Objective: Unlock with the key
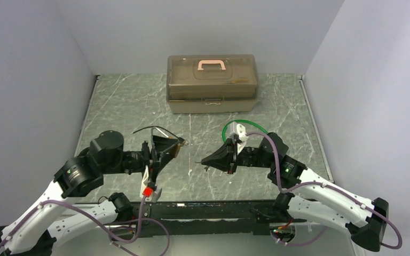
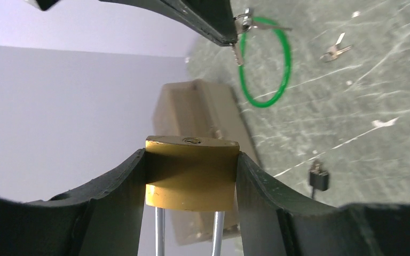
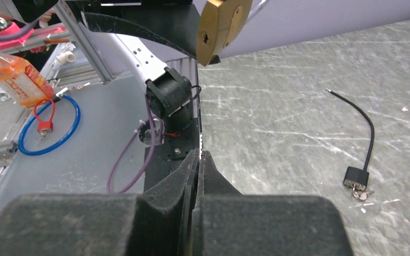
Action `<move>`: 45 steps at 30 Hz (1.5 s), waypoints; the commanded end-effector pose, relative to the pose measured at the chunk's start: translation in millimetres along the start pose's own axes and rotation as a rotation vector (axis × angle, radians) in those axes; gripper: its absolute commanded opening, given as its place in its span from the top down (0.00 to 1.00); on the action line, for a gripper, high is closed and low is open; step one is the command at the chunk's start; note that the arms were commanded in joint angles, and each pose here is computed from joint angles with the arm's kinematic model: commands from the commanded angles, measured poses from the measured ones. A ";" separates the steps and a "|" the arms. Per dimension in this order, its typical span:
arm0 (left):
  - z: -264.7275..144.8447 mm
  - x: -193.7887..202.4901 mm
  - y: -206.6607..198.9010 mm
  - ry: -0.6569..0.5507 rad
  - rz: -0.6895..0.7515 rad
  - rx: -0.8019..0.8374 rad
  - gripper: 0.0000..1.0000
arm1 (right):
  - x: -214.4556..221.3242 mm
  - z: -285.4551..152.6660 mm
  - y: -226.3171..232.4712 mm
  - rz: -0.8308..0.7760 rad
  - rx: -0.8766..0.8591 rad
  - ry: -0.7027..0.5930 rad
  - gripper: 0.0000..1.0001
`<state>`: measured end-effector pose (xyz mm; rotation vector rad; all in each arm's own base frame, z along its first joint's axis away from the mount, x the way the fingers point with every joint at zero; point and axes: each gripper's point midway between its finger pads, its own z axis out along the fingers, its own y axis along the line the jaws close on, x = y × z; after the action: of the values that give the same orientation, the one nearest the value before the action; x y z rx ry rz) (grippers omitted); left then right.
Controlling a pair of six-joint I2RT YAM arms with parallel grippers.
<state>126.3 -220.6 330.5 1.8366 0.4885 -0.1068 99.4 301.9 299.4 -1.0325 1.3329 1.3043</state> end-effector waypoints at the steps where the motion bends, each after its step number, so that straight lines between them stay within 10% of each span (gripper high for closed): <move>1: -22.5 -6.0 47.5 0.050 0.172 -0.162 1.00 | -50.2 7.1 10.4 -0.056 -0.049 -0.099 1.00; 45: -26.5 16.8 48.7 0.146 0.166 -0.282 1.00 | -89.2 64.6 -20.5 -0.057 0.035 -0.150 1.00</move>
<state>156.0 -200.4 341.6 1.7144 0.5019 0.1633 141.3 358.5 347.1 -0.9571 1.3219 1.2643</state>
